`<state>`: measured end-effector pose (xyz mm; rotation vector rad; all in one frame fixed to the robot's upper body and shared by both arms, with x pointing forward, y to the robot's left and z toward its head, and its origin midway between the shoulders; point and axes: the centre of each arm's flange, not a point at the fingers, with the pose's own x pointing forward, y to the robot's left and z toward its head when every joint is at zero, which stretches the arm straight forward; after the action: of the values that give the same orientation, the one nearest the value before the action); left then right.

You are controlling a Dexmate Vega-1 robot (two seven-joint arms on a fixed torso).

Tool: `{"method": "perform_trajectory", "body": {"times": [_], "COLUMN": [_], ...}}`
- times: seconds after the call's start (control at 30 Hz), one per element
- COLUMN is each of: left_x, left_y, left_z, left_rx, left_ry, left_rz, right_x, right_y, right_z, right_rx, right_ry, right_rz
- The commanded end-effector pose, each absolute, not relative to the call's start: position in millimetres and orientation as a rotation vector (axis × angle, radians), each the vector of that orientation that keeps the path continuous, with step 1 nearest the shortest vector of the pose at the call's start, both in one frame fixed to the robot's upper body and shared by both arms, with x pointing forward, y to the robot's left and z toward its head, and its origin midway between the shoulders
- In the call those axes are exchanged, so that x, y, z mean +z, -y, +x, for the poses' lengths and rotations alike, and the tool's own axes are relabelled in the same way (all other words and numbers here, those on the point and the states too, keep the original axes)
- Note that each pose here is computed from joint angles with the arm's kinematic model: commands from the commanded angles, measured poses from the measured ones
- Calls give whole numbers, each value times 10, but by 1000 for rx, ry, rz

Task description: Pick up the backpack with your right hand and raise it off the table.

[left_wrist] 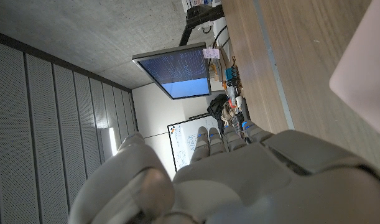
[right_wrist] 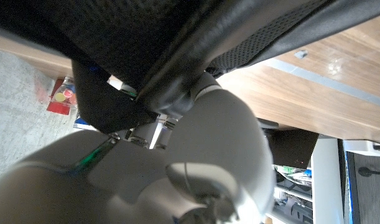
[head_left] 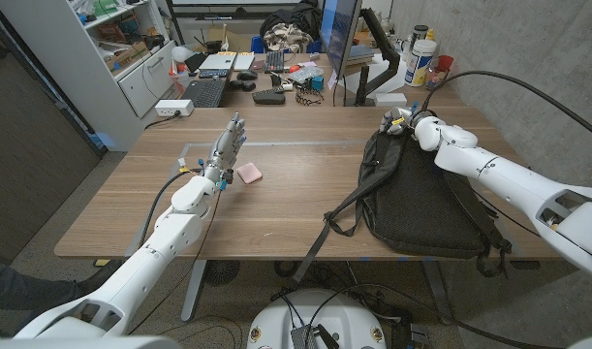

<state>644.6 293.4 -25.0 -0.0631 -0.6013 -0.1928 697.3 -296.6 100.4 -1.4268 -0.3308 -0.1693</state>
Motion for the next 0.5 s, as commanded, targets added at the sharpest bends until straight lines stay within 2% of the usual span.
{"method": "perform_trajectory", "body": {"times": [0.03, 0.5], "left_x": [-217, -183], "left_y": [-2899, -2868], "left_z": [6489, 6503], "left_rx": [-215, -230], "left_ry": [601, 603], "left_rz": [-65, -55], "right_x": [1157, 1405], "right_y": [3034, 3082], "right_z": [6674, 6244], "right_rx": [-221, -295], "right_ry": [424, 519], "right_rz": [-1378, -1346]}}
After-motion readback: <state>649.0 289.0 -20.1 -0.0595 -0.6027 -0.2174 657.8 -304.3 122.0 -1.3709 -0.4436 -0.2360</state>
